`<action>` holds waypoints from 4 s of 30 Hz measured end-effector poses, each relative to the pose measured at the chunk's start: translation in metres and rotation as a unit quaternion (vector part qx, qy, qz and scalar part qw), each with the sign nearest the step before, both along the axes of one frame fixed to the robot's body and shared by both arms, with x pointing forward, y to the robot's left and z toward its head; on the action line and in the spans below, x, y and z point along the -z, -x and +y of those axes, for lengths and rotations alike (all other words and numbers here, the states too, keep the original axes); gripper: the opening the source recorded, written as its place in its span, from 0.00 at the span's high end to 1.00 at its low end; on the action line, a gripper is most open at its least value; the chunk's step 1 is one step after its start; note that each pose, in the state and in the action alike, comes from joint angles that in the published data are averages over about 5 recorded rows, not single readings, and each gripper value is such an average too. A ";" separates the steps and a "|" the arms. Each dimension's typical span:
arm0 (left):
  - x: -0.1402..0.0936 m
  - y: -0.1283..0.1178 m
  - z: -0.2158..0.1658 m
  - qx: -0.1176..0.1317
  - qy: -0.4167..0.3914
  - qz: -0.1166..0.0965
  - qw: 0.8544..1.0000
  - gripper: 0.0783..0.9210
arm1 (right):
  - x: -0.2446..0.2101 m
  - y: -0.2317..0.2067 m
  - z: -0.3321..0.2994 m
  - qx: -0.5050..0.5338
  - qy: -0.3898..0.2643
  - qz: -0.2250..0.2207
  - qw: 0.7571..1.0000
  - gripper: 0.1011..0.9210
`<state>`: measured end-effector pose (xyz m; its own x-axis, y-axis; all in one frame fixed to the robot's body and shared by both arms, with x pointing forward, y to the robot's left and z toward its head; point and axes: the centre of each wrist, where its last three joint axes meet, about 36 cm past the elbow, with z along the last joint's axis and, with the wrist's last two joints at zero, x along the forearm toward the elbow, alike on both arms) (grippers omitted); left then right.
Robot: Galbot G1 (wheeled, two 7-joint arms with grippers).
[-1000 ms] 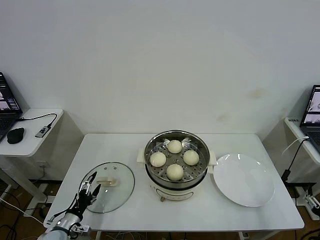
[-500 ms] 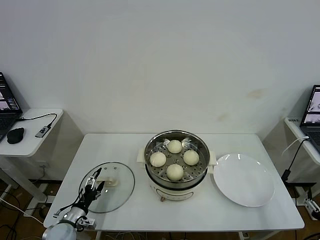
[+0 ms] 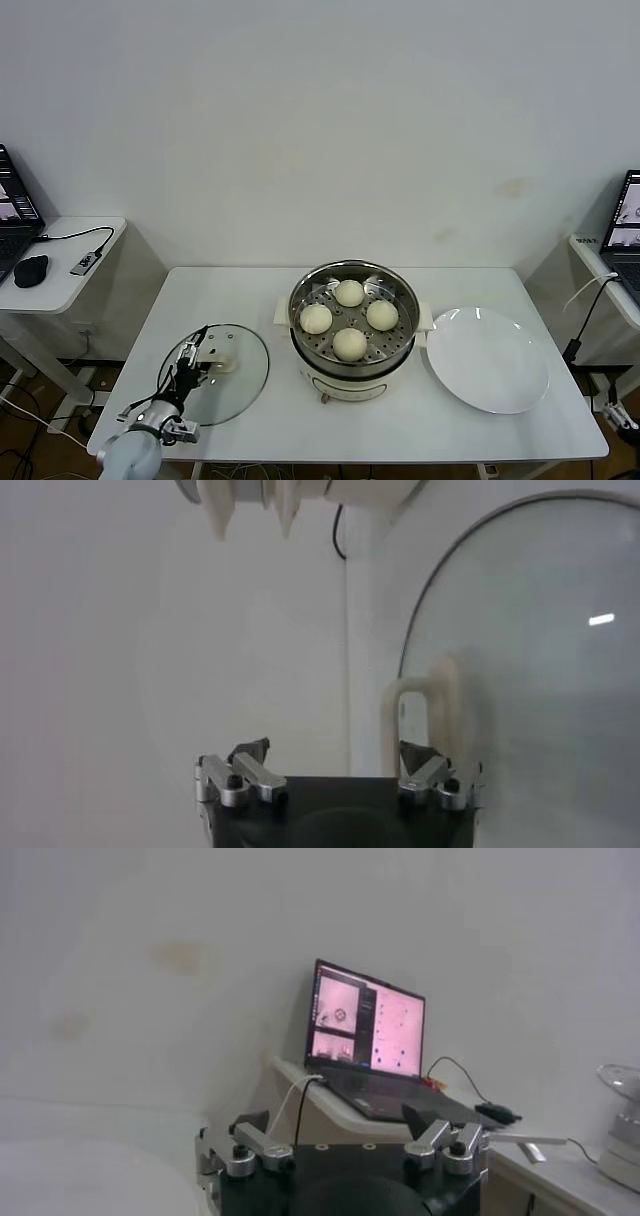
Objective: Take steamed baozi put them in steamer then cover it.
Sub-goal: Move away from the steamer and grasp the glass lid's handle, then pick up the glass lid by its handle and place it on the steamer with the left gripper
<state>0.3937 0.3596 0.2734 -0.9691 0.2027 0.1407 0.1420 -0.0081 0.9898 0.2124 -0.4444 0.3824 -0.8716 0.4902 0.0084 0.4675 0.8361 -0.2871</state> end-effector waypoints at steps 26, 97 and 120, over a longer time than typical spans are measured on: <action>-0.006 0.004 0.008 -0.021 0.021 -0.024 0.999 0.93 | 0.003 -0.008 0.009 -0.044 0.011 0.014 0.999 0.12; -0.187 -0.045 -0.318 0.008 0.009 -0.045 0.999 0.93 | 0.062 -0.056 0.089 -0.206 -0.001 0.061 0.977 0.12; -0.175 -0.043 -0.353 0.011 0.010 -0.028 1.000 0.93 | 0.066 -0.052 0.088 -0.203 0.001 0.068 0.977 0.12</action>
<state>0.4369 0.0064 0.4485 -0.9705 0.2264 0.0827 0.0869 0.0084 0.9962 0.2647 -0.3562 0.3169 -0.9851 0.1046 0.1362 0.0552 0.9439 -0.3256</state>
